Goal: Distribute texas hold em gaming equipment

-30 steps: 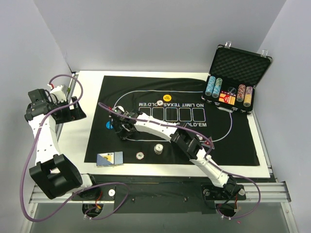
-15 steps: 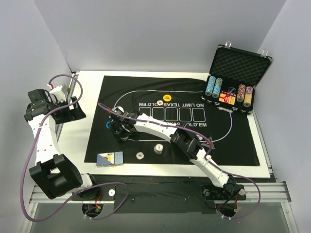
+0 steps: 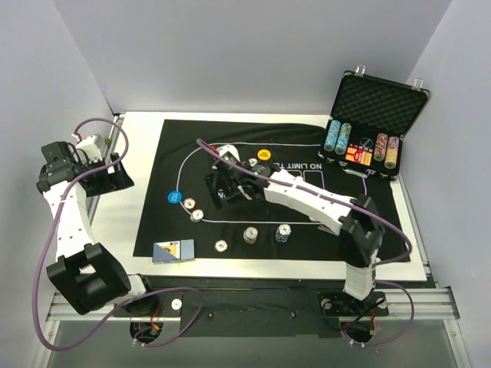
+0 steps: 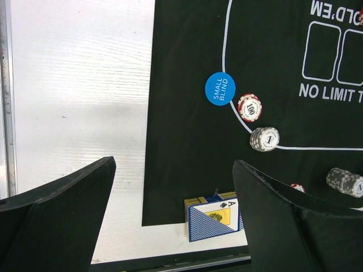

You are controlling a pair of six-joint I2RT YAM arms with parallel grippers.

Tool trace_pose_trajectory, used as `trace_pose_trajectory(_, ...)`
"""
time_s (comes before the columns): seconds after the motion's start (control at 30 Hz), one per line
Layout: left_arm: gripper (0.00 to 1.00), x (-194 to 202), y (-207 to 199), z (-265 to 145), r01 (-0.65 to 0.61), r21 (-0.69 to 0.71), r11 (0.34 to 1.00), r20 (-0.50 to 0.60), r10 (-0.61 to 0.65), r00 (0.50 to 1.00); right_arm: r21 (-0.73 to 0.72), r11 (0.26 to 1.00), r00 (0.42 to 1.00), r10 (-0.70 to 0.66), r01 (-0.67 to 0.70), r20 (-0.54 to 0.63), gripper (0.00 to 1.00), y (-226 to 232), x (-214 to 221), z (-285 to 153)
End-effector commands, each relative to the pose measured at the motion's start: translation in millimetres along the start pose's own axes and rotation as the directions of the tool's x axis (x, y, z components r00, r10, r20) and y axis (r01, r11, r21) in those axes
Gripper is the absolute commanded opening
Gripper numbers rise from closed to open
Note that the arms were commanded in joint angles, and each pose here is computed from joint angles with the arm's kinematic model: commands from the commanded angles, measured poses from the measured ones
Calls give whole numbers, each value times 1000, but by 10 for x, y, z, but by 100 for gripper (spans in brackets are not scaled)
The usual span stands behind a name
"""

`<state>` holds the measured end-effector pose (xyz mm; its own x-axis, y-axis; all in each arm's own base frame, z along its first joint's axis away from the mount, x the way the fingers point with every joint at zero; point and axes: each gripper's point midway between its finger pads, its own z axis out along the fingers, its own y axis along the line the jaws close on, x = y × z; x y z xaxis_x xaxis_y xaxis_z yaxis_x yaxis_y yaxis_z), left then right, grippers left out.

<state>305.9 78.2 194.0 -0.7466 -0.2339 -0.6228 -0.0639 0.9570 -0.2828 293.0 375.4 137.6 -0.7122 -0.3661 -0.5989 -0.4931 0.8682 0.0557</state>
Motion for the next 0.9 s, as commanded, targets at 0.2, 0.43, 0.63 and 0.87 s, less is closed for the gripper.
trace_pose_trajectory(0.2,96,-144,-52,-108,-30,15,999,56,29,998,116,992,989,-28,45,-147,94,-329,1051,-179)
trace_pose_trajectory(0.43,96,-145,-57,-110,-27,19,999,59,26,998,121,992,985,-20,41,-172,93,-347,1207,-120)
trace_pose_trajectory(0.63,96,-173,-57,-117,-25,18,1000,61,24,998,94,995,980,-9,28,-198,88,-270,1289,2)
trace_pose_trajectory(0.87,96,-151,-42,-100,-25,14,1000,57,24,998,99,995,976,-6,28,-219,83,-274,1400,97)
